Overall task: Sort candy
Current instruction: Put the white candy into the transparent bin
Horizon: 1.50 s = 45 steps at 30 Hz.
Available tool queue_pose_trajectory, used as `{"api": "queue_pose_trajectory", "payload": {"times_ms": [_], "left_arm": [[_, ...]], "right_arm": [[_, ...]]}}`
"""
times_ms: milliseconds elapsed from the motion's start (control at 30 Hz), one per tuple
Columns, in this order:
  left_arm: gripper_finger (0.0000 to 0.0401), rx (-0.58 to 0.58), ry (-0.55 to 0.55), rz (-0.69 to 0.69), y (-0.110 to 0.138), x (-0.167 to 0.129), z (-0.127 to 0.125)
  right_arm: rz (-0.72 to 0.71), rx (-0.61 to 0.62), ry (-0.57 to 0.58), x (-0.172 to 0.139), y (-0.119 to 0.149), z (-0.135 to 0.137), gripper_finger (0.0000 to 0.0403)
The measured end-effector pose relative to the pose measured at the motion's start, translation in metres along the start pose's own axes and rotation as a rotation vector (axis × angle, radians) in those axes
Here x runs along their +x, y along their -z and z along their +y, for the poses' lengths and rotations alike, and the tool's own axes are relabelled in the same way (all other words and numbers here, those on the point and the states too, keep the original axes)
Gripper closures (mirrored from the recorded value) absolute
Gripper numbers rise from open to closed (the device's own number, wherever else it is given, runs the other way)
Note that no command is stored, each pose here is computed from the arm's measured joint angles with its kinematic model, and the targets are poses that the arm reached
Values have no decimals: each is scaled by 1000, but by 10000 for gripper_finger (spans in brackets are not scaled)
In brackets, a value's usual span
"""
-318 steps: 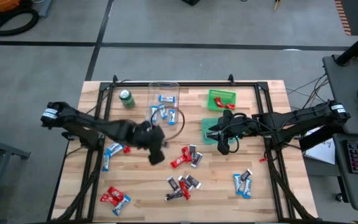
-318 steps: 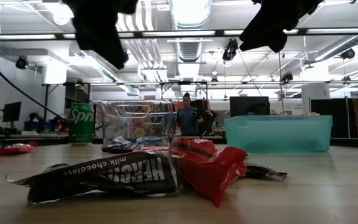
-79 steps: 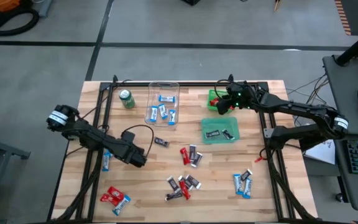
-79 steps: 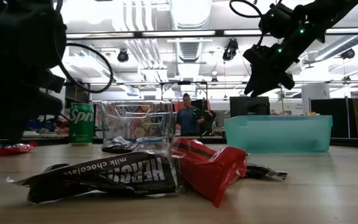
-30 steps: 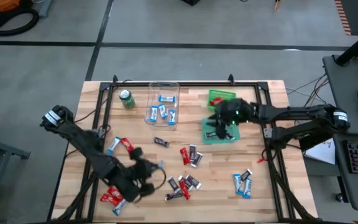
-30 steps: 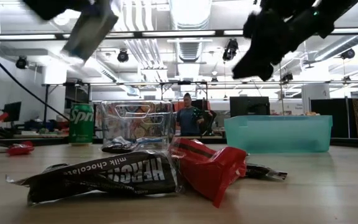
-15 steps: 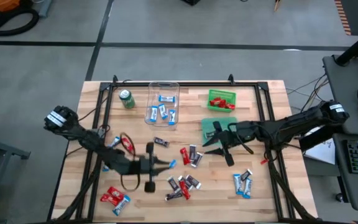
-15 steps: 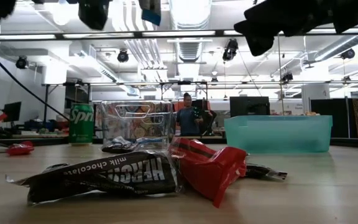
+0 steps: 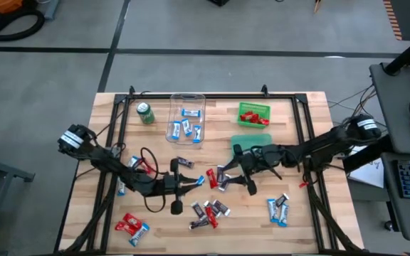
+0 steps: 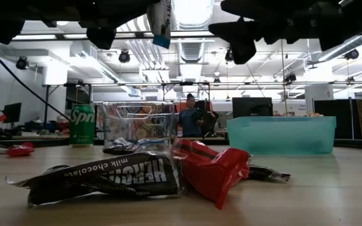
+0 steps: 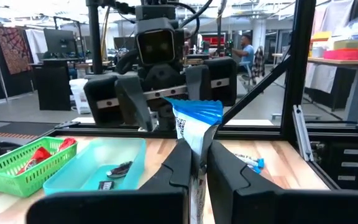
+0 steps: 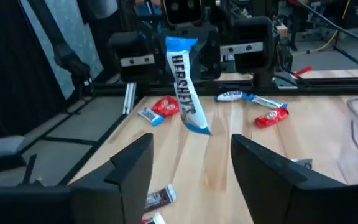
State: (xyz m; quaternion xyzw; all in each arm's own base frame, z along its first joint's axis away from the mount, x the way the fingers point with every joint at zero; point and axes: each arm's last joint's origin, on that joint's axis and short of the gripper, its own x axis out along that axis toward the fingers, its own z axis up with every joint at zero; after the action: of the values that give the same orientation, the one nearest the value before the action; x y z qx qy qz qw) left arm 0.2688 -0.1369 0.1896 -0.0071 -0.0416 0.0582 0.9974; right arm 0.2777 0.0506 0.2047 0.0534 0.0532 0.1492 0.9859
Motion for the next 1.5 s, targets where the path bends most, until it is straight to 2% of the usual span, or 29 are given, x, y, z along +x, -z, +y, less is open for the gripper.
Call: {"api": "queue_pose_trajectory", "payload": {"times_ms": [133, 300, 433, 700, 867, 1133, 1400, 1500], "left_arm": [[399, 4, -8, 5, 4, 5, -1], [399, -36, -37, -47, 1, 27, -3], [399, 4, -36, -42, 7, 42, -11], [390, -35, -28, -42, 12, 47, -11], [368, -61, -34, -38, 12, 45, -10], [331, -67, -54, -36, 12, 45, -9], [296, -101, -85, -22, 13, 36, -2], [289, -115, -89, -9, 15, 31, 1]], "right_arm": [[-3, 7, -1, 8, 2, -1, 184], [9, -14, -30, 24, 2, -3, 183], [20, -34, -72, 34, 3, -3, 183], [60, -42, -101, 37, 6, -3, 187], [76, -64, -105, 37, 6, -3, 230], [75, -94, -119, 37, 6, -2, 377], [152, -47, -91, 33, 9, -6, 383], [200, -37, 21, 27, 8, -10, 384]]}}
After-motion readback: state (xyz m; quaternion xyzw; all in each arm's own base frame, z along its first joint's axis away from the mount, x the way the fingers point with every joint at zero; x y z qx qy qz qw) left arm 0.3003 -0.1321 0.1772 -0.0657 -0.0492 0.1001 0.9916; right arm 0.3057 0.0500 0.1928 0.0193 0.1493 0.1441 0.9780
